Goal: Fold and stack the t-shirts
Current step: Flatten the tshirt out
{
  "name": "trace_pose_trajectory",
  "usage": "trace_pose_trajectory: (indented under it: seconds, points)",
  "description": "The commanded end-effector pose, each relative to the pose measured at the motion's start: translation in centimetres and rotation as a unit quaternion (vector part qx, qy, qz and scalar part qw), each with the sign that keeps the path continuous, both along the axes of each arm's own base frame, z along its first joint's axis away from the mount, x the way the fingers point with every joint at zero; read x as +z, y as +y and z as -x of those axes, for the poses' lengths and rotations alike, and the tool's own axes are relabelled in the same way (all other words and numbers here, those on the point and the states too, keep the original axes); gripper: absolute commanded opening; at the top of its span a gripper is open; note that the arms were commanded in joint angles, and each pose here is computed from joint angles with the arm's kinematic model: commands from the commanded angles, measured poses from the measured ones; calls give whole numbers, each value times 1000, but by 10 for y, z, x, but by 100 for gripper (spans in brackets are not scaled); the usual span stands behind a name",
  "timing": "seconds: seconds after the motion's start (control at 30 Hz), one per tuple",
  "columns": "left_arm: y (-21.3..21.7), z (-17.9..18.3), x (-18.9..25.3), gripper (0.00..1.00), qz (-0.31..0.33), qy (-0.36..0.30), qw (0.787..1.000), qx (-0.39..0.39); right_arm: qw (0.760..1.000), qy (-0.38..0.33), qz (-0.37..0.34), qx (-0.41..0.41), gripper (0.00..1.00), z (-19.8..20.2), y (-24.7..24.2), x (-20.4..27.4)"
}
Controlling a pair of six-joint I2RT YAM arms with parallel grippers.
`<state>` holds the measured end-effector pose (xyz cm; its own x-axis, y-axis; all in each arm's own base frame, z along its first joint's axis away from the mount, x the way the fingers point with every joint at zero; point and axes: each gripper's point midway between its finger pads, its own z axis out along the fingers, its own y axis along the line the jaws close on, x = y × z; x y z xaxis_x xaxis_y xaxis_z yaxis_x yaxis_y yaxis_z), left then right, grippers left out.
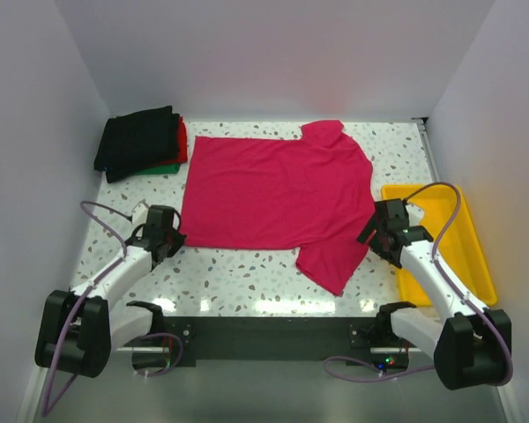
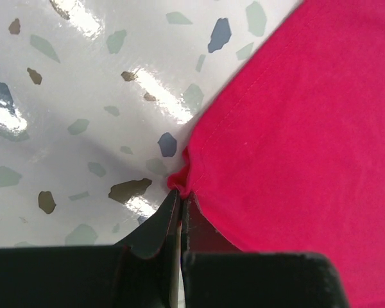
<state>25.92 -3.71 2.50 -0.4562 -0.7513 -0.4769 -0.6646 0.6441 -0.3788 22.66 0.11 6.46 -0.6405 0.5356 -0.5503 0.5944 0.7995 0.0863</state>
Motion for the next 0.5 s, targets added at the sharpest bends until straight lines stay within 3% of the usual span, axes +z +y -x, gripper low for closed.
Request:
trace_pose_trajectory:
  seconds: [0.0,0.33,0.47]
  points:
    - [7,-15,23,0,-16,-34,999,4,998,23,17,-58,91,12,-19,1]
    - [13,-13,24,0,-20,-33,999,7,1000,-8,-21,-17,91,-5,-8,18]
    - [17,-11,26,0,-23,-34,999,12,999,-17,-46,-2,86,-17,3,13]
